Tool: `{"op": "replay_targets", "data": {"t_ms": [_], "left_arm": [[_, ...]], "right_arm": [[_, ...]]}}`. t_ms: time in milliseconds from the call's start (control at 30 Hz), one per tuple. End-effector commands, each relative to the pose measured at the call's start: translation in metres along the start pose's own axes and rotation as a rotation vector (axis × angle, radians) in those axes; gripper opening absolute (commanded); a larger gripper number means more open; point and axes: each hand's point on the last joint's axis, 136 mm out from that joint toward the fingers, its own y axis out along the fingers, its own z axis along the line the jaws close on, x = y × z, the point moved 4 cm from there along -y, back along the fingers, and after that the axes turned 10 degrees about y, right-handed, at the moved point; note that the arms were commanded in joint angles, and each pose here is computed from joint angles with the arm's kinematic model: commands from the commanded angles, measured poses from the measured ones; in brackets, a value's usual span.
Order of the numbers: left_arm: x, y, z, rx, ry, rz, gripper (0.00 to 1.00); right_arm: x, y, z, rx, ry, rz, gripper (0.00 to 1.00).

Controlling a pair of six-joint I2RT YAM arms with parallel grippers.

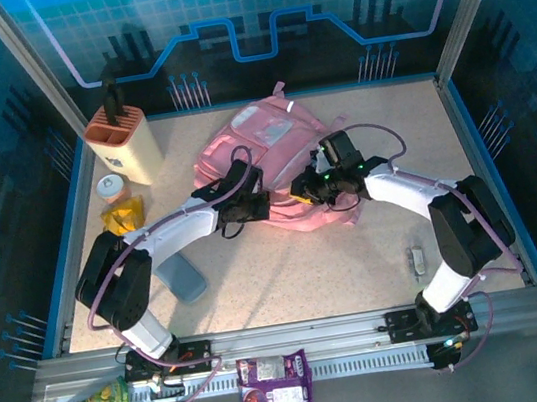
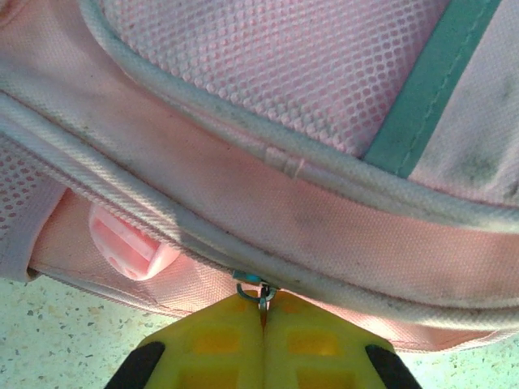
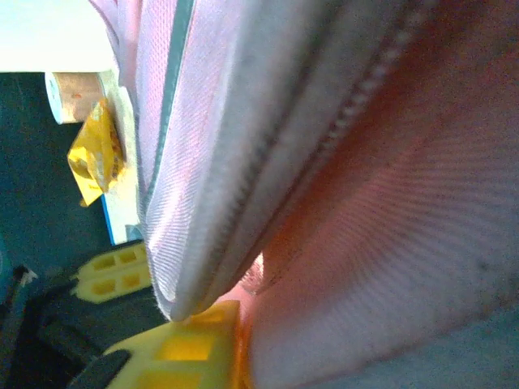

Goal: Pack the student bag

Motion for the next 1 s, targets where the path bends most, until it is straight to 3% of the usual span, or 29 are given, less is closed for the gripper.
{"op": "replay_targets", "data": {"t_ms": [0, 167, 467, 600, 633, 733, 867, 967], "left_arm": [[0.007, -0.011, -0.001, 0.017, 0.071, -0.027, 0.00], [0.008, -0.021, 0.029, 0.198, 0.216, -0.045, 0.00], [0.020, -0.015, 0.091, 0.258, 0.142, -0.034, 0.00], [0.020, -0.014, 0.089, 0.223, 0.111, -0.019, 0.00], [0.018, -0.014, 0.086, 0.205, 0.099, -0.019, 0.00], [0.012, -0.020, 0.067, 0.131, 0.079, -0.032, 0.19], [-0.004, -0.035, 0.055, 0.081, -0.015, -0.054, 0.44], [-0.019, -0.046, 0.042, 0.024, -0.096, -0.068, 0.55]], "right_arm": [[0.008, 0.001, 0.003, 0.020, -0.022, -0.030, 0.09], [0.010, -0.005, -0.004, -0.008, -0.034, -0.032, 0.00], [0.005, -0.012, -0.015, -0.039, -0.040, -0.046, 0.00], [0.001, -0.014, -0.008, -0.008, -0.054, -0.027, 0.00], [0.000, -0.016, -0.007, -0.006, -0.059, -0.026, 0.08], [-0.007, -0.029, -0.004, 0.000, -0.098, -0.033, 0.45], [-0.016, -0.060, -0.026, -0.130, -0.122, -0.101, 0.68], [-0.019, -0.090, -0.051, -0.240, -0.107, -0.178, 0.81]]}}
